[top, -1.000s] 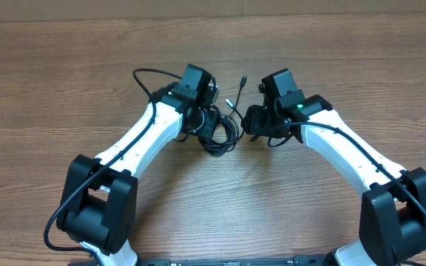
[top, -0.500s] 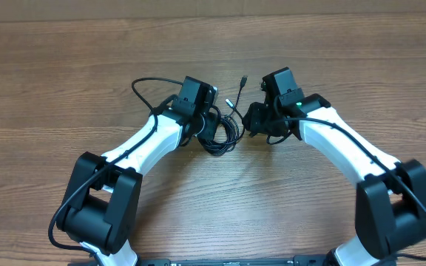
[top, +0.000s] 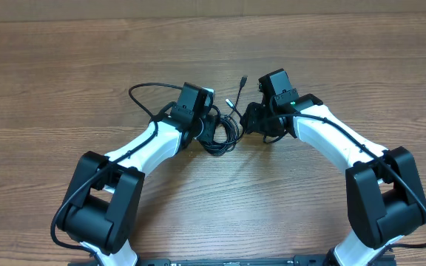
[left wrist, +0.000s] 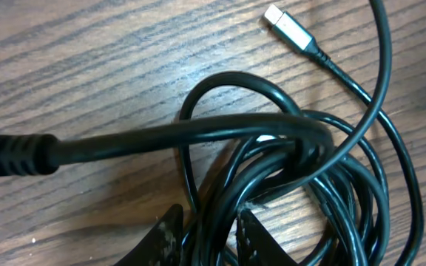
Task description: Untangle cables
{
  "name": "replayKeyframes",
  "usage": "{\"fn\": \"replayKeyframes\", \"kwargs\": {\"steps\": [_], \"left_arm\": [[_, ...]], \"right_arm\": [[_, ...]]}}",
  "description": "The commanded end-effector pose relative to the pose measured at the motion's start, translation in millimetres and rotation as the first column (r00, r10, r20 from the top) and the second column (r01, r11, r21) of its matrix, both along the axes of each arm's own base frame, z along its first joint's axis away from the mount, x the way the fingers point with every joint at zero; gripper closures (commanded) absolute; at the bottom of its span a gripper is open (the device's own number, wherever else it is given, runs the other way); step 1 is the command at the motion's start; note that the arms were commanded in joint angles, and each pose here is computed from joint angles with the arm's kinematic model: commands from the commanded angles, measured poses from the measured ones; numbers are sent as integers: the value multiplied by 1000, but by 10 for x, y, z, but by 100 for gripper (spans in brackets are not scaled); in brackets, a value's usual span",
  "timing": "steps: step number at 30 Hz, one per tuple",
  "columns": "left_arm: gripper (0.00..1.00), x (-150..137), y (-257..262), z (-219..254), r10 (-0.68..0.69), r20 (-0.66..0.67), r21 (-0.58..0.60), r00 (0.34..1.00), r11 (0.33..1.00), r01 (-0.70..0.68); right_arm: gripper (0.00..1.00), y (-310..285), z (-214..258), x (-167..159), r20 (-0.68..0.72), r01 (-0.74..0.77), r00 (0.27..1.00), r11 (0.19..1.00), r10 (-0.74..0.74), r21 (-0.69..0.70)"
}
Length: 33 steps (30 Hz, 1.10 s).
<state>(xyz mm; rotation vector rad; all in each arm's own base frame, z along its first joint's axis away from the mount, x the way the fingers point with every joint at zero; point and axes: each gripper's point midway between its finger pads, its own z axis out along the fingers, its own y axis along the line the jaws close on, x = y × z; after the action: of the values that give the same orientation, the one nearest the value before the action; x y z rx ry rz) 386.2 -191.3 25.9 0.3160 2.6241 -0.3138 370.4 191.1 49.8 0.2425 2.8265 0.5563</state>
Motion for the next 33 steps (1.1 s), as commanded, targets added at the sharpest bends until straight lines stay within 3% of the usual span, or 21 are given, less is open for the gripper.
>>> {"fn": "replayKeyframes", "kwargs": {"steps": [1, 5, 7, 8, 14, 17, 24, 28, 33], "left_arm": [[75, -44, 41, -237, 24, -45, 21, 999, 999, -24], [76, -59, -4, -346, 10, -67, 4, 998, 1000, -10], [95, -55, -6, -345, 10, -66, 4, 998, 1000, -10], [96, -52, -8, -334, 10, -65, 3, 998, 1000, -10], [96, -74, 35, -60, 7, -75, 14, 997, 1000, -6], [96, -34, 60, 218, -6, -34, 1, 999, 1000, 6], [96, -94, -75, 420, -249, 46, 16, 967, 968, 249], [96, -131, -56, 394, -330, 49, 64, 943, 943, 327], [96, -130, -57, 395, -335, 51, 67, 941, 941, 332]], "right_arm": [[55, -46, 24, 56, -7, 56, 998, 998, -56, 16], [55, -65, 27, 74, -4, 64, 998, 998, -64, 18], [55, -65, 24, 74, -5, 64, 998, 998, -63, 18], [52, -65, 22, 73, -6, 64, 998, 998, -63, 18], [50, -77, 13, 57, -22, 85, 996, 996, -85, 20], [59, -17, 29, 26, -50, 97, 994, 993, -94, 61], [59, 219, 135, -37, -97, 66, 994, 977, -47, 202], [62, 197, 124, -26, -103, 91, 992, 977, -73, 192], [64, 99, 49, -46, -95, 100, 991, 988, -89, 116]]}}
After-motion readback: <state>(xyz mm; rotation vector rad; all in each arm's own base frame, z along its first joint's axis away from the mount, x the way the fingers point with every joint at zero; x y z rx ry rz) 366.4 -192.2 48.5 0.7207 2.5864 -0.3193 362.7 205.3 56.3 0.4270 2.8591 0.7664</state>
